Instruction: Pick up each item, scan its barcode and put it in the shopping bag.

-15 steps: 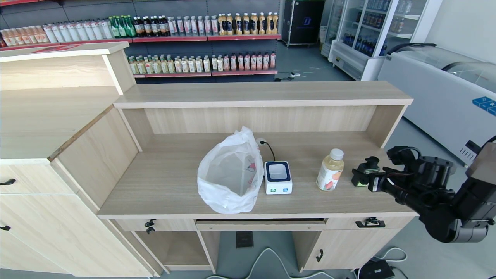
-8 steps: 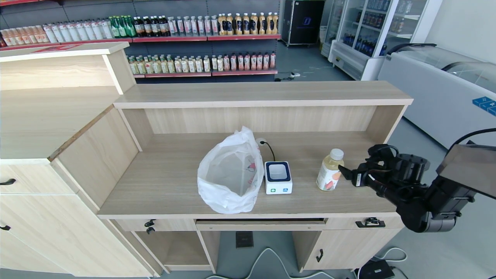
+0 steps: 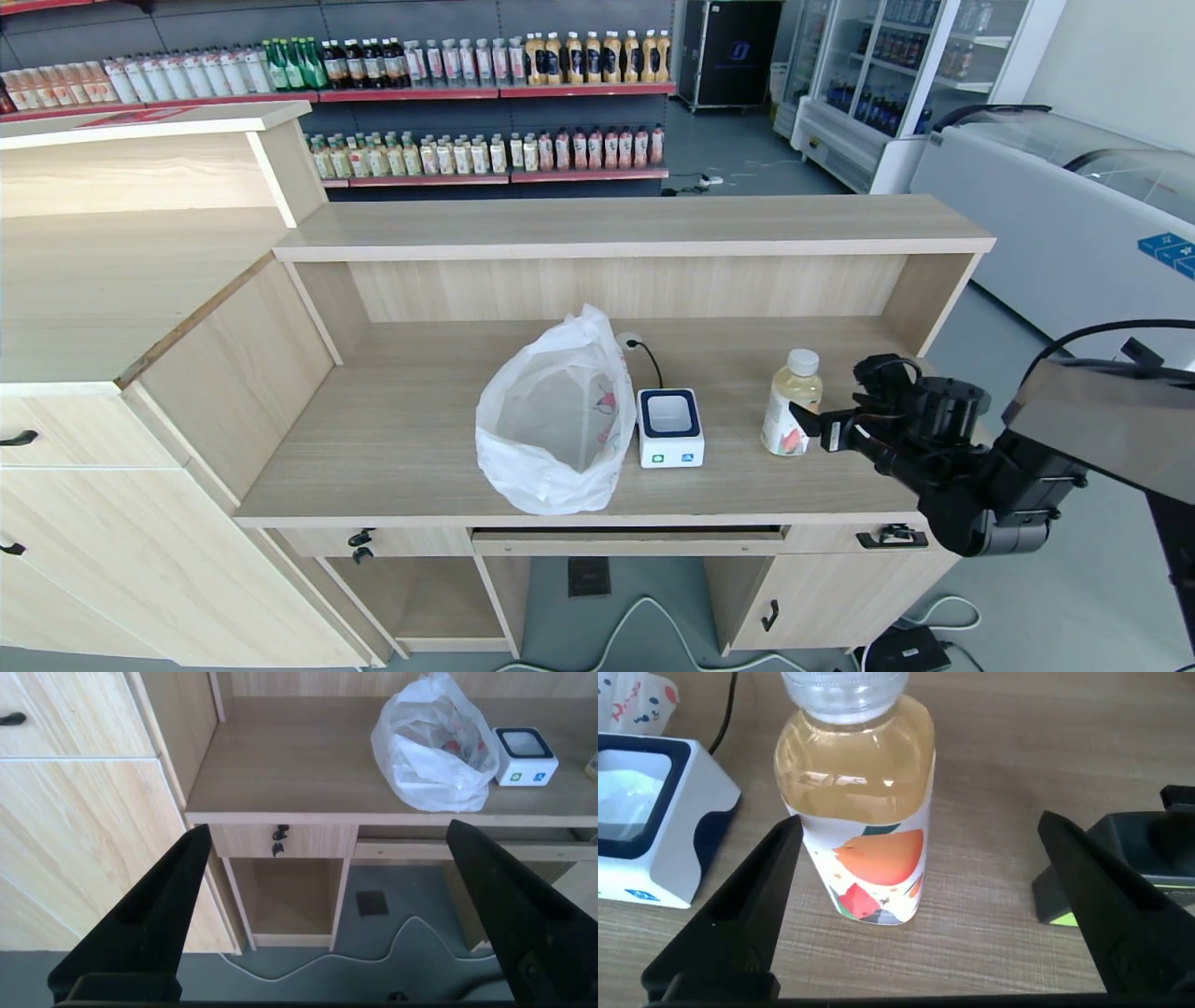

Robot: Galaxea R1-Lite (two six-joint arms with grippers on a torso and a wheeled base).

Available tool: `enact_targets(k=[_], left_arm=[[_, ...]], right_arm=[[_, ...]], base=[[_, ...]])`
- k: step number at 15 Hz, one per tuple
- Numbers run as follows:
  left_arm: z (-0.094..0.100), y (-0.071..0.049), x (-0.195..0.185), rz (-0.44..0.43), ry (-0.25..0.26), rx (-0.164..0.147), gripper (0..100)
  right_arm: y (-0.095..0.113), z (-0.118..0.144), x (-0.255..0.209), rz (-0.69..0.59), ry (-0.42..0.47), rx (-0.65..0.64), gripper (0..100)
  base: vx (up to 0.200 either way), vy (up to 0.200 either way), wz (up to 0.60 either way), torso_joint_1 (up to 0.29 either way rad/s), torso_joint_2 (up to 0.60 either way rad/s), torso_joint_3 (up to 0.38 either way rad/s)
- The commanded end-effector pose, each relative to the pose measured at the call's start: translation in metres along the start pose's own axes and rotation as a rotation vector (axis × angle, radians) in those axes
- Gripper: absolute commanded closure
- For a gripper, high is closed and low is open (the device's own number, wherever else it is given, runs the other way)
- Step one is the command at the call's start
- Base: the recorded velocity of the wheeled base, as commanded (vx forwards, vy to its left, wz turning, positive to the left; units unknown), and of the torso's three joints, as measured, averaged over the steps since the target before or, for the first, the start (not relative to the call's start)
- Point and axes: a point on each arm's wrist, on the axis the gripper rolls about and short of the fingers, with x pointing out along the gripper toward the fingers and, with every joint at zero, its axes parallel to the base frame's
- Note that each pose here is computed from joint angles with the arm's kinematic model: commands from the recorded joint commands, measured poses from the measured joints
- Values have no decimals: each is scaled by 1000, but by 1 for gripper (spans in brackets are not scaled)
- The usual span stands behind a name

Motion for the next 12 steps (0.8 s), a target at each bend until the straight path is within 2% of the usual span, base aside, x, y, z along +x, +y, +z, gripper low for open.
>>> enact_targets(k=[1, 8, 12], left_arm=[[0, 0, 0, -1, 0, 0, 0], [0, 0, 0, 1, 0, 0, 0], [0, 0, 0, 1, 0, 0, 0]], right_arm=[[4, -6, 8, 11, -3, -3, 0], [33, -15, 14, 77, 17, 3, 0], [33, -18, 28, 44, -9, -1, 0]], base=[[0, 0, 0, 0, 0, 0], [0, 0, 0, 0, 0, 0], [0, 0, 0, 0, 0, 0]])
